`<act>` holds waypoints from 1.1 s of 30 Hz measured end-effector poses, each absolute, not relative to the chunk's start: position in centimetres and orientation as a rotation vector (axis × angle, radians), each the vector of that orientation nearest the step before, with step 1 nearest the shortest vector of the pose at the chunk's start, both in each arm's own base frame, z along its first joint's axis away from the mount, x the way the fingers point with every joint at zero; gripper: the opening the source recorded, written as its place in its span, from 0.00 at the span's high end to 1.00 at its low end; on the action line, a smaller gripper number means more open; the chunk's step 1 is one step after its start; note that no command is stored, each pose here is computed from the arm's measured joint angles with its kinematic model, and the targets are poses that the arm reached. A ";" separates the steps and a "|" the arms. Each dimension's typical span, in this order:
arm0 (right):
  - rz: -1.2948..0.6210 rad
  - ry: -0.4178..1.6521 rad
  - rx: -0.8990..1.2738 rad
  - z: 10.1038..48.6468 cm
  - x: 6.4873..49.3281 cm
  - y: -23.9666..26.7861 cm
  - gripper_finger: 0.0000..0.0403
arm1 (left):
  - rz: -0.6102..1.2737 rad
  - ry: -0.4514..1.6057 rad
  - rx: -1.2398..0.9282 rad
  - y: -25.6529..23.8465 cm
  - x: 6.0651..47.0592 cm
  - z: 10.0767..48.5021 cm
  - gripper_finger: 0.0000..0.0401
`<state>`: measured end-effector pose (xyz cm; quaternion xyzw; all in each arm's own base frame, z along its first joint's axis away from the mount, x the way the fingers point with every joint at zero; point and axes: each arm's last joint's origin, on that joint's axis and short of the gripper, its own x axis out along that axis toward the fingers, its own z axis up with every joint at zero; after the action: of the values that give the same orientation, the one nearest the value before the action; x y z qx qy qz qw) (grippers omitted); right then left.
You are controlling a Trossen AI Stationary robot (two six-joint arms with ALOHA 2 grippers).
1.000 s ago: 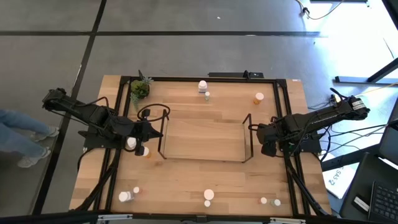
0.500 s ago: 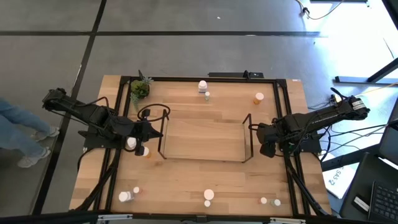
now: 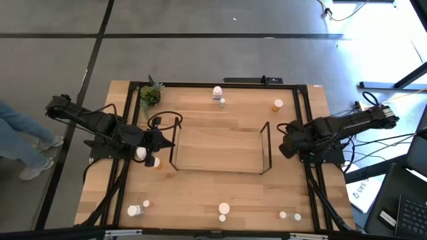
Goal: Pick and place medicine bottles onto shelf by color
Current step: Put the top pink pill bottle on the shelf
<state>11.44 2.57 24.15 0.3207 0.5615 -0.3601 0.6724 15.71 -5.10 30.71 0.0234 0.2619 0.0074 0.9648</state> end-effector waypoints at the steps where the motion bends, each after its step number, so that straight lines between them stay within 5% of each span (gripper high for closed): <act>1: -0.828 1.254 0.744 24.1 11.5 2.6 0.45 | 0.015 0.530 0.047 -5.1 15.7 30.7 1.00; 33: -1.074 1.367 0.778 21.3 14.6 3.5 0.45 | 0.014 0.530 0.049 -5.1 15.7 30.7 1.00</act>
<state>14.61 3.51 21.30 0.3328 0.5846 -0.4595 0.5799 15.71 -5.12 30.70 0.0240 0.2620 0.0068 0.9647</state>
